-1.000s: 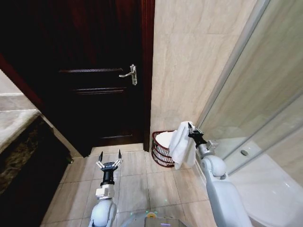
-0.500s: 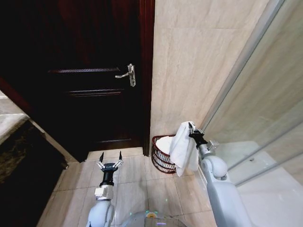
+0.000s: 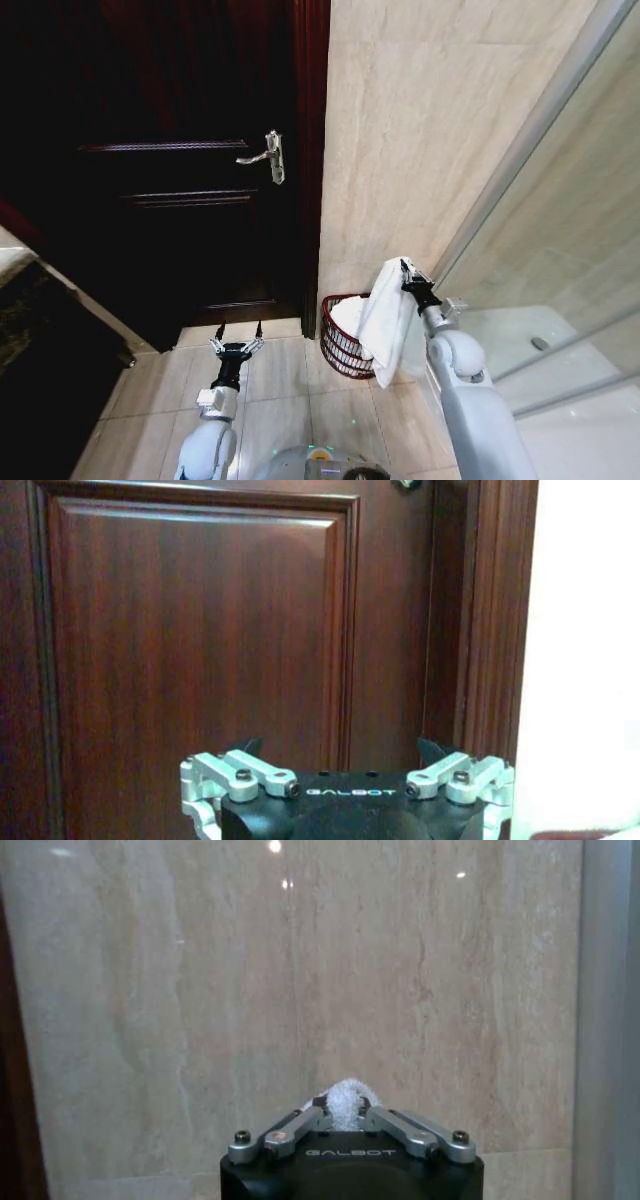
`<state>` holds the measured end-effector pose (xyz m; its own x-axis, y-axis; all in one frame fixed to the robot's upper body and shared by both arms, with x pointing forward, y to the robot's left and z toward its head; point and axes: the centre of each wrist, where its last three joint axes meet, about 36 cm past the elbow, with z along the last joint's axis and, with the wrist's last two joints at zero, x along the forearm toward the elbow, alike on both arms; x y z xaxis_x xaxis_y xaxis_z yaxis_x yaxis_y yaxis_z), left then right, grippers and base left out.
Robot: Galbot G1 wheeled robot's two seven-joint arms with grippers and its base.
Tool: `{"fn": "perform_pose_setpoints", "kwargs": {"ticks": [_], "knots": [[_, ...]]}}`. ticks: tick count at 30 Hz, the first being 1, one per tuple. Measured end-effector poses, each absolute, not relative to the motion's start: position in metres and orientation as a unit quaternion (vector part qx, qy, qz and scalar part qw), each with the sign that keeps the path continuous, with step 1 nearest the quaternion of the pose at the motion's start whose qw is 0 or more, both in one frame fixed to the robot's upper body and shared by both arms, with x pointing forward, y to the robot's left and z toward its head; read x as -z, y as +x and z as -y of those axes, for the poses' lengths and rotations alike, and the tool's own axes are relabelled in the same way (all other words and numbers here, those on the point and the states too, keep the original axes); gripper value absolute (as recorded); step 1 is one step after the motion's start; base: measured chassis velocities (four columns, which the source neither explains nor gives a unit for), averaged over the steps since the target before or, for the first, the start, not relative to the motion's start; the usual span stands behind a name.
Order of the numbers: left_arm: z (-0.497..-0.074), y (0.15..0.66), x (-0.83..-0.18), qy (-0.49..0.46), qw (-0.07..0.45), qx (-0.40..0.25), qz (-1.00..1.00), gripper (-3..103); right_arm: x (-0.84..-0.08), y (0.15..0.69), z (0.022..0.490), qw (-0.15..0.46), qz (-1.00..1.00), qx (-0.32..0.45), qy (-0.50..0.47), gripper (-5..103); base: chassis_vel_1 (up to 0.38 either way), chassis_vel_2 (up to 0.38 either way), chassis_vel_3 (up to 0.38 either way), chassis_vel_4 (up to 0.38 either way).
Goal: Discard the used towel into the hamper.
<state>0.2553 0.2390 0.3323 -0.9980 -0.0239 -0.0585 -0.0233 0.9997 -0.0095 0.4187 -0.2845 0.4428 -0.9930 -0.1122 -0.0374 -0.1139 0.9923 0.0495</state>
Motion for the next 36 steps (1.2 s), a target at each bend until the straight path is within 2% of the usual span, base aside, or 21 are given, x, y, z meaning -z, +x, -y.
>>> {"fn": "perform_pose_setpoints", "kwargs": {"ticks": [7,13,17,18,21,36], "knots": [[-0.238,0.252,-0.330,-0.011,0.040,0.003,-0.999,100,-0.459,0.431,0.289,0.041,-0.998,-0.015,-0.050,5,-0.037,0.034,0.036,-0.028],[-0.237,0.244,-0.327,-0.018,0.046,-0.002,-0.999,100,-0.493,0.483,0.281,0.112,-0.992,-0.015,-0.053,5,0.000,0.000,0.000,0.000],[-0.237,0.242,-0.326,-0.021,0.048,-0.004,-0.999,100,-0.510,0.506,0.272,0.133,-0.989,-0.026,-0.065,5,0.002,-0.049,-0.026,-0.002],[-0.237,0.241,-0.326,-0.023,0.048,-0.005,-0.999,100,-0.528,0.517,0.270,0.155,-0.986,-0.030,-0.058,5,0.040,-0.101,-0.133,-0.006],[-0.237,0.241,-0.326,-0.026,0.047,-0.004,-0.999,100,-0.542,0.520,0.265,0.175,-0.982,-0.036,-0.059,5,0.029,-0.072,-0.110,0.048],[-0.229,0.241,-0.320,-0.022,0.046,0.002,-0.999,100,-0.507,0.468,0.259,0.117,-0.990,-0.031,-0.067,5,-0.013,0.019,0.036,-0.001]]}}
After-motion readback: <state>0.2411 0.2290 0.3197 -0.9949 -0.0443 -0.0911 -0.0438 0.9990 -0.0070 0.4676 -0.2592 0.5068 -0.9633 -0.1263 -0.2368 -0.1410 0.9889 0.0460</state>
